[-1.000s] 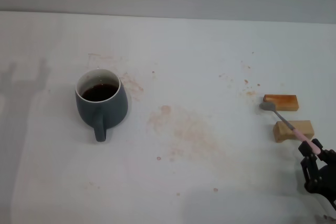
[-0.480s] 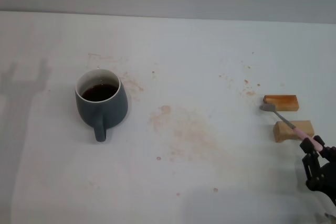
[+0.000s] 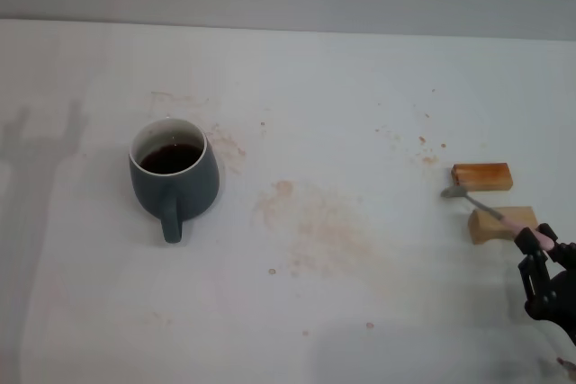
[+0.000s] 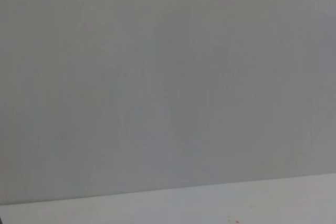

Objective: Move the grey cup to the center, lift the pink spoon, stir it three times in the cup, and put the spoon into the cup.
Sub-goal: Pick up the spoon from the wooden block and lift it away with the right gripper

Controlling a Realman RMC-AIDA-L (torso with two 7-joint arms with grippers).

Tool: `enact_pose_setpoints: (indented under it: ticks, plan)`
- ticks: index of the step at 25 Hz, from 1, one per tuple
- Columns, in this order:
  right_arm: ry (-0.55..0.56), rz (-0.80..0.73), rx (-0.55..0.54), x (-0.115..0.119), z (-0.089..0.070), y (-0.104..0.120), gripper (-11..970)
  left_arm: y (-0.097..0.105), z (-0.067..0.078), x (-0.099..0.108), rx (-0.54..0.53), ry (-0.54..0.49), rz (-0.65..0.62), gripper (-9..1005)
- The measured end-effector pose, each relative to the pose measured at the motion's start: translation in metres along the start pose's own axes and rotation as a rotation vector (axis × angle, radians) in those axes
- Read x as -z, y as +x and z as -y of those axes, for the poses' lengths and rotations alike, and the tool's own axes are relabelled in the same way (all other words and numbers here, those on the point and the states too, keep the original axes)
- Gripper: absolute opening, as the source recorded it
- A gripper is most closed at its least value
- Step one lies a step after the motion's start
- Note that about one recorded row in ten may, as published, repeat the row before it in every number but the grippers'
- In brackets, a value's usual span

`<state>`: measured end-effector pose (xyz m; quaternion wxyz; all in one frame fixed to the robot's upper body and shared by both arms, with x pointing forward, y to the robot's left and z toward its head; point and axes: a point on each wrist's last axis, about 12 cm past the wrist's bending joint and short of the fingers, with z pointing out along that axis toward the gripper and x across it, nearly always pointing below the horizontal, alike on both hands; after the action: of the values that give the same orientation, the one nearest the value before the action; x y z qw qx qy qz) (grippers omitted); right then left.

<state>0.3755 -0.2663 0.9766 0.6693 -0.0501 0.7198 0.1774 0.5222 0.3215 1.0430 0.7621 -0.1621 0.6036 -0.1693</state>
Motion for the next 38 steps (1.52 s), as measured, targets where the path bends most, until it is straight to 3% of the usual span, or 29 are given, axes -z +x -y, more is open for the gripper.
enact_pose_setpoints:
  ticks: [38]
  plan:
    - [-0.032,0.09,0.014,-0.015,0.001,-0.013,145,0.005,0.001,-0.006,0.003,-0.014,-0.038,763]
